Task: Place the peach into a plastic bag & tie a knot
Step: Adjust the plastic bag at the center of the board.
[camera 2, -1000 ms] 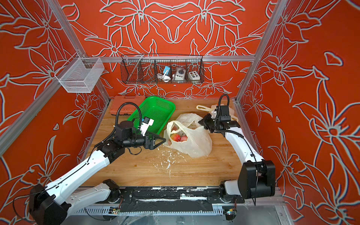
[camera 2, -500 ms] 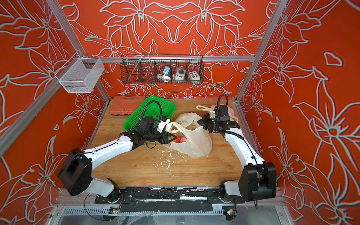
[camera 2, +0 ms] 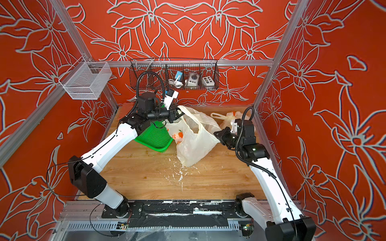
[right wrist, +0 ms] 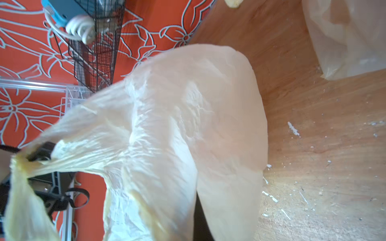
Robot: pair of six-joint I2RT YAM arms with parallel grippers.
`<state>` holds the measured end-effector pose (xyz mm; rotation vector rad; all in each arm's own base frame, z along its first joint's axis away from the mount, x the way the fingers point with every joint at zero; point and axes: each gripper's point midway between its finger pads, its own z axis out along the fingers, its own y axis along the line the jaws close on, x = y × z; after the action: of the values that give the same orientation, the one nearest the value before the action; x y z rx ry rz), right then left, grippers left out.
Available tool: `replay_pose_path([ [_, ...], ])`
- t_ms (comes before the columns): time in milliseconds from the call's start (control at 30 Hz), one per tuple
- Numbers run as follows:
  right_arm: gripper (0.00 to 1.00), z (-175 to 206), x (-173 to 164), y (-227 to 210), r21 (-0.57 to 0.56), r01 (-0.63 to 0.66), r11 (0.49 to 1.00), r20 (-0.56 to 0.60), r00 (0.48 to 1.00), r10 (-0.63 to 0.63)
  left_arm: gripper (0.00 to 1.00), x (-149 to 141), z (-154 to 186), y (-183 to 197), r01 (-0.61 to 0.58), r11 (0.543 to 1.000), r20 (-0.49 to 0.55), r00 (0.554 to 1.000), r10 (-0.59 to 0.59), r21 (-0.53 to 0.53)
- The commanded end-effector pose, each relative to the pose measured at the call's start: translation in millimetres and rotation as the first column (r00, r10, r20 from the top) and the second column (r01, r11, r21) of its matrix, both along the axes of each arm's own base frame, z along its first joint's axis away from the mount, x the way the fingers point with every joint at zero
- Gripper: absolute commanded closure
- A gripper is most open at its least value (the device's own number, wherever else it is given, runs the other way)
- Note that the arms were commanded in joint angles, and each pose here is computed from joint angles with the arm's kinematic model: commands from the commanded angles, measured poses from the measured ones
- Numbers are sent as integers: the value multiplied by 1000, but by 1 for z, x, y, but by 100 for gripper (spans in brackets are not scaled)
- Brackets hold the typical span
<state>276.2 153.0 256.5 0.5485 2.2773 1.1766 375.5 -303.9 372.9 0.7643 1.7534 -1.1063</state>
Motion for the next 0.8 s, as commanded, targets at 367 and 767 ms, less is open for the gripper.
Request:
replay_pose_path([
  [367, 40, 41, -11, -37, -659, -223, 718, 61, 936, 346, 98, -68, -68, 29, 236, 972, -42, 971, -236, -7],
  [767, 36, 95, -36, 90, -405, -624, 668, 188, 658, 729, 94, -49, -47, 16, 295, 955, -23, 955, -295, -23],
])
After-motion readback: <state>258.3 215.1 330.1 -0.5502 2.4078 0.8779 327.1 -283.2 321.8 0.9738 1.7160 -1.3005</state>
